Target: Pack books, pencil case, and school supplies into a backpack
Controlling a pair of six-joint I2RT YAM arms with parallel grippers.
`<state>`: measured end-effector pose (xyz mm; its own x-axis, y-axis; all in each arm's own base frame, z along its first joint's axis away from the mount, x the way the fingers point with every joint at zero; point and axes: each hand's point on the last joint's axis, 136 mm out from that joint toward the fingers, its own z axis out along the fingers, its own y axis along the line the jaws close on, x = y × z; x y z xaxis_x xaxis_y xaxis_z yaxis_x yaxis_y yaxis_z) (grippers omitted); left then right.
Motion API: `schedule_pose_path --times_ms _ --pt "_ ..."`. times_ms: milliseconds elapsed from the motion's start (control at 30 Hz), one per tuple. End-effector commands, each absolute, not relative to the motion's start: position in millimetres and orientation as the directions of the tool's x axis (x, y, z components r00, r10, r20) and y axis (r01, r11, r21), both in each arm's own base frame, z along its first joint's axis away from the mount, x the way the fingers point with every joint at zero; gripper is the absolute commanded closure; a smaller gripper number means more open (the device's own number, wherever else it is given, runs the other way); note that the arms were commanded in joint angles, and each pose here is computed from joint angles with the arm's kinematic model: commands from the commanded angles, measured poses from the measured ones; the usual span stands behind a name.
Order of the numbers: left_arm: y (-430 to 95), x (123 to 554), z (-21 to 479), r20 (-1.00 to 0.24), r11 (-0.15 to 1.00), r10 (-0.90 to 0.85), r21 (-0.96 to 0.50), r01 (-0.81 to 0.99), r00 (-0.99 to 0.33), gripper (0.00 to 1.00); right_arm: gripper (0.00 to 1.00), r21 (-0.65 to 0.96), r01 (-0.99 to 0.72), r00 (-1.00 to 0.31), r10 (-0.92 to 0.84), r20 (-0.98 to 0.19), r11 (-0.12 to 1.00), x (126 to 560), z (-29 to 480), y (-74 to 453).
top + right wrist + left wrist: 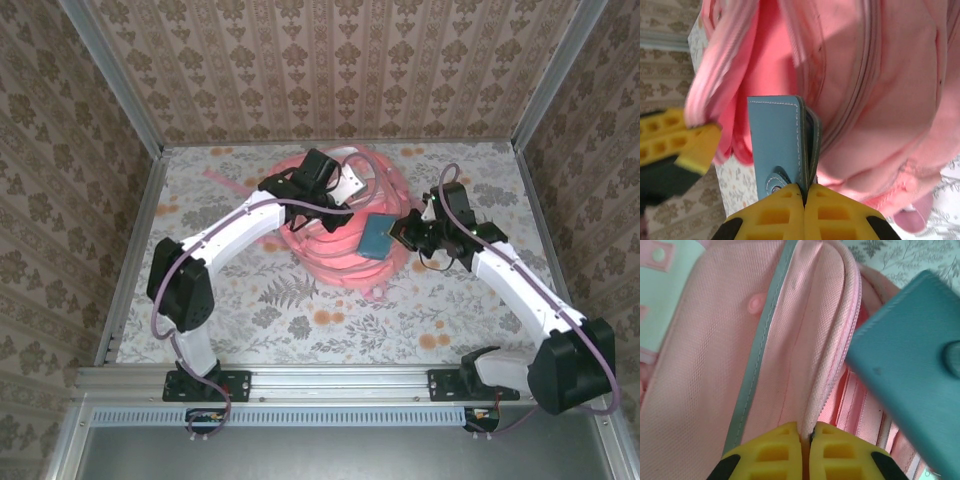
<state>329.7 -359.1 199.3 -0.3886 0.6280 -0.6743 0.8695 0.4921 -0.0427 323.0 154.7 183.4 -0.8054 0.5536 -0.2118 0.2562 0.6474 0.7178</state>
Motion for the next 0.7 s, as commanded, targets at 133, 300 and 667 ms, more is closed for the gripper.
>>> schedule_pose_path --times_ms 133,300,667 --pt "-384 321 275 -0.845 0.439 0.455 -0.064 0.896 -0.282 1.0 0.93 0.784 0.331 -0.674 0.713 -0.193 0.525 374 200 160" --pt "-392 326 276 -0.848 0.456 0.436 -0.081 0.886 -0.302 1.0 0.93 0.815 0.368 -0.644 0.755 -0.125 0.448 399 191 178" --pt "-392 341 278 -0.847 0.521 0.377 -0.142 0.842 -0.376 0.98 0.59 0.86 0.355 -0.647 0.76 -0.058 0.367 434 186 210"
